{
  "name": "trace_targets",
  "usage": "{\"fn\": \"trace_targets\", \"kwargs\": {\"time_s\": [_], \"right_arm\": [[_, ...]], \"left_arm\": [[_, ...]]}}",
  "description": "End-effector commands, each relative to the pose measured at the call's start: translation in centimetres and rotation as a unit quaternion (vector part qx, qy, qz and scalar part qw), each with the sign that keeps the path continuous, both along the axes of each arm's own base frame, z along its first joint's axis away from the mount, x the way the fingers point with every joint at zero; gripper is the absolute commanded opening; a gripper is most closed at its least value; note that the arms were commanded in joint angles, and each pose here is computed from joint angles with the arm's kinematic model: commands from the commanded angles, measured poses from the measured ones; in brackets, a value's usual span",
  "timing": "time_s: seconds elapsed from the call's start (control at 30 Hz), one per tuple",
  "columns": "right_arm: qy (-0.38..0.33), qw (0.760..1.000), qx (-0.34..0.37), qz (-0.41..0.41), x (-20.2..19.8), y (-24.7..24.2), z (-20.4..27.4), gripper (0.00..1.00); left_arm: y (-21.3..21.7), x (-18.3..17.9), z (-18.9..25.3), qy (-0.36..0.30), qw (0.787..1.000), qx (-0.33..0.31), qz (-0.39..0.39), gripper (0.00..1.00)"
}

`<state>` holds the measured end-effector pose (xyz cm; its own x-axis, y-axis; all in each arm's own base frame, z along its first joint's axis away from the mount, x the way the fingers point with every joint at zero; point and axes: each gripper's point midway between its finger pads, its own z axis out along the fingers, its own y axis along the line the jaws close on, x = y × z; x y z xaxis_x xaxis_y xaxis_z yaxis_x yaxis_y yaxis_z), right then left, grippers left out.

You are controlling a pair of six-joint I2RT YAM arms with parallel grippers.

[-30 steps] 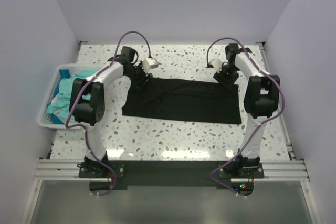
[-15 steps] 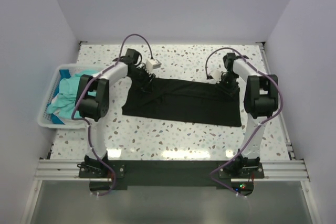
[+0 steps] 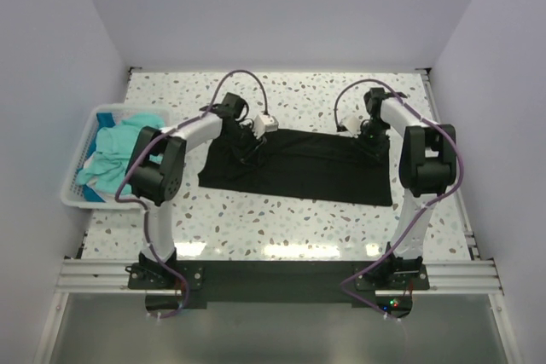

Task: Fold and stack the t-shirts
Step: Fold the tshirt

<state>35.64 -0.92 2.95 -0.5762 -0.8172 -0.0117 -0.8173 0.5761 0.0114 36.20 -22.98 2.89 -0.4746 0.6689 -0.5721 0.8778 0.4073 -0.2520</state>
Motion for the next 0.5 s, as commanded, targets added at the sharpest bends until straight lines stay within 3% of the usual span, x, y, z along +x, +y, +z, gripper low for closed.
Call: {"fn": "trace_targets", "kwargs": {"time_s": [0.0,0.1,0.3,0.47], "right_arm": [[-0.025,1.000,-0.001,0.003,0.5,-0.3,2.3,0.40],[-0.026,1.000,0.006,0.000,0.6,-0.1,2.8,0.41],[-0.047,0.998,0.024,-0.016,1.9,0.5,4.4,0.43],[-0.045,0.998,0.023,-0.046,3.0,0.8,4.0,0.42]], "left_arm": [[-1.8,-0.9,3.5,-0.087,0.995,-0.006,-0.051,0.39],[-1.8,-2.2,3.6,-0.122,0.989,0.016,-0.078,0.42],[-0.3,-3.8,4.6,-0.127,0.987,0.038,-0.089,0.46],[2.7,-1.6,6.5,-0.103,0.993,0.023,0.059,0.48]]}}
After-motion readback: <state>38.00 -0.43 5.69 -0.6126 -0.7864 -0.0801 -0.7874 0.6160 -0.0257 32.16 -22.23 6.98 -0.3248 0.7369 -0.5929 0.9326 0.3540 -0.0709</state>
